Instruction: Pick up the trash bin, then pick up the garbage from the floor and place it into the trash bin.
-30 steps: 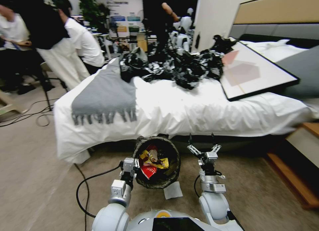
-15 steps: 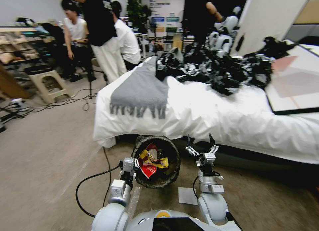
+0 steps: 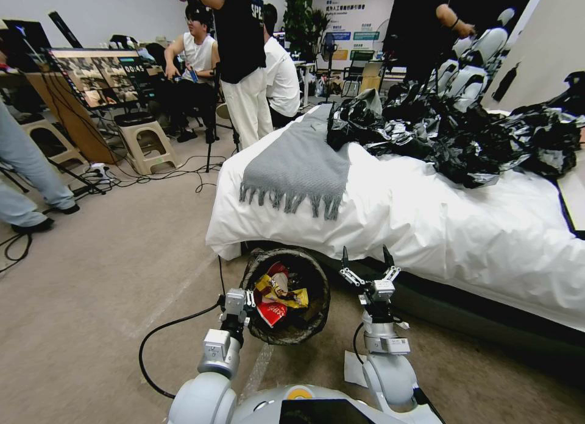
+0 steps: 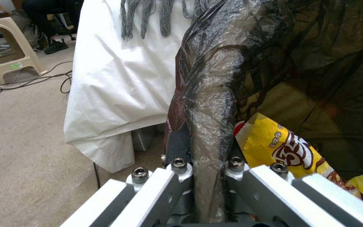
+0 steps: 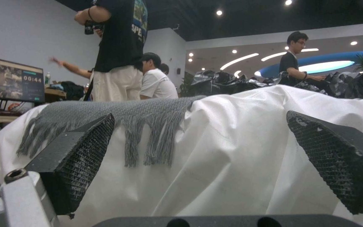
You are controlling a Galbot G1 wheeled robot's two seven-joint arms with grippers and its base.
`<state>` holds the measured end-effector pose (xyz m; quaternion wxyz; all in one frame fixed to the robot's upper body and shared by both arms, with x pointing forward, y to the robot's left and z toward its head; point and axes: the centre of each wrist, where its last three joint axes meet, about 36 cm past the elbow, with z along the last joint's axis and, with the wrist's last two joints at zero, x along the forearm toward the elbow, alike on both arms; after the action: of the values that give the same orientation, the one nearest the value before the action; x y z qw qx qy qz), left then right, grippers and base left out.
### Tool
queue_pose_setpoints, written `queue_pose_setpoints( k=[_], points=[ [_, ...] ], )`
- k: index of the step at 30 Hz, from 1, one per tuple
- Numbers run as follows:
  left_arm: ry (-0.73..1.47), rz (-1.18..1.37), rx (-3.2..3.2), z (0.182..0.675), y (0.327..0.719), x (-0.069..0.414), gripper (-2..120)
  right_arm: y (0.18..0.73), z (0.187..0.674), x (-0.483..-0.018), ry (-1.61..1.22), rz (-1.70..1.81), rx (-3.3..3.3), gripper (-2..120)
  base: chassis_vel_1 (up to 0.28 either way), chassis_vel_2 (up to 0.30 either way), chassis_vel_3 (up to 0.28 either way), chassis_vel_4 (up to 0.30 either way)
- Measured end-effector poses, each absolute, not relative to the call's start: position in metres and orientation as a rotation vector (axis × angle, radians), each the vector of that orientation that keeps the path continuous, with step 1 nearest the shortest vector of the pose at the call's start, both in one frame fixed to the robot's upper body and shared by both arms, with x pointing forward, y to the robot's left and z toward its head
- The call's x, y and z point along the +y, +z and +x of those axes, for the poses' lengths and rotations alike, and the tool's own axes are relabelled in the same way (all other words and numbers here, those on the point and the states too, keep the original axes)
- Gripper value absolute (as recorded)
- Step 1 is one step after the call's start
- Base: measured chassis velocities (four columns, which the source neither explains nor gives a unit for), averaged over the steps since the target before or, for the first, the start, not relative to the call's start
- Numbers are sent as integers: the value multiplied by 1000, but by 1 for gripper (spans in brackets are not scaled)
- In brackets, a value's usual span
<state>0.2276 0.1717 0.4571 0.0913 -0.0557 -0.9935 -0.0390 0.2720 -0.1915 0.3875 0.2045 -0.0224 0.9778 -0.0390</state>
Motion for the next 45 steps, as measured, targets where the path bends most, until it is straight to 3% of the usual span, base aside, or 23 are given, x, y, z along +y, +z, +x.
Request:
queue_pose_setpoints(
  k=[45],
  points=[
    [-116,-163,-2956,228,458,172,0,382,279,-195,-85,-81,2720,100,0,0,0,0]
  ],
)
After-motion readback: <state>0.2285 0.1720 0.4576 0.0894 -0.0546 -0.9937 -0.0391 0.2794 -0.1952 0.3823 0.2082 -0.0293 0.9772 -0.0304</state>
